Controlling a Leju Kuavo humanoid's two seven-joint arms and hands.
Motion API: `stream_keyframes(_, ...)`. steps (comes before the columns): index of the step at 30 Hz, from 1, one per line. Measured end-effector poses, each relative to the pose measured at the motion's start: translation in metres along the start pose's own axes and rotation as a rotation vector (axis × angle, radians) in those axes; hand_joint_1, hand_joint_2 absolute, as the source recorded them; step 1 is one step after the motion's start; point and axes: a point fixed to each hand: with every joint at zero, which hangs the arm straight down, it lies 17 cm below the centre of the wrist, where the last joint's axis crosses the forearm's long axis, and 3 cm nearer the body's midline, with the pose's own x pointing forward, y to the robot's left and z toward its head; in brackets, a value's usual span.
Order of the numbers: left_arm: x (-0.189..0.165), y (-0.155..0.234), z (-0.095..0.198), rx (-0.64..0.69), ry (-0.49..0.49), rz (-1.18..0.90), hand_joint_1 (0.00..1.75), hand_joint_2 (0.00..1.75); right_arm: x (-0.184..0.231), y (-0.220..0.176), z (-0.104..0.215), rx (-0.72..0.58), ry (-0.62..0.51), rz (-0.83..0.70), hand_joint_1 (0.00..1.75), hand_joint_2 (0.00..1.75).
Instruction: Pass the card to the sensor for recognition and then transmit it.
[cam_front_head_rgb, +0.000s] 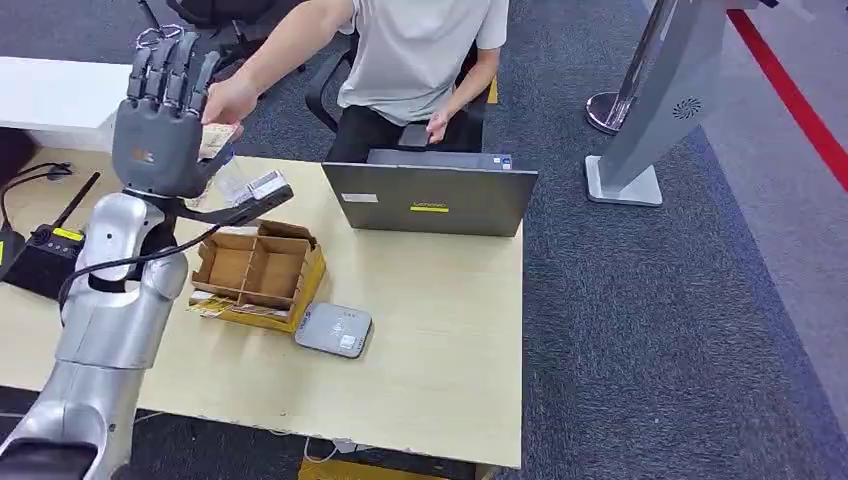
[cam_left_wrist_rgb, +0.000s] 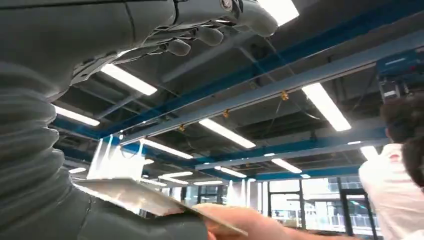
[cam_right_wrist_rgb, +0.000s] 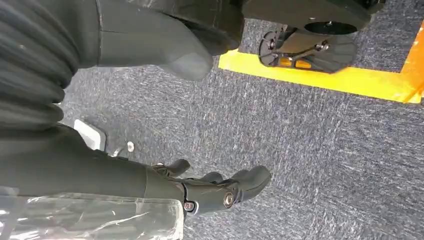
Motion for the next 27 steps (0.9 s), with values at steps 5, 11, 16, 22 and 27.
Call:
stream_keyframes(5,0.026,-0.003,-0.009,-0.012,-0.044,0.014,1.75,1.75,0.0,0.0,0.0,0.0,-0.001,0.002,0.0,1.75)
stream_keyframes(11,0.034,-0.007,-0.008,-0.02,-0.051,0.043,1.75,1.75,0.0,0.0,0.0,0.0,-0.002,0.007,0.0,1.75)
stream_keyframes(16,0.037,-0.009,-0.008,-0.025,-0.056,0.05,1.75,1.75,0.0,0.0,0.0,0.0,-0.002,0.016,0.0,1.75)
stream_keyframes(22,0.041,-0.012,-0.008,-0.026,-0.054,0.055,1.75,1.75,-0.001,0.001,0.0,0.001,0.0,0.018,0.0,1.75)
stream_keyframes(27,0.048,-0.013,-0.008,-0.017,-0.058,0.063,1.75,1.75,-0.001,0.001,0.0,0.001,0.001,0.018,0.0,1.75)
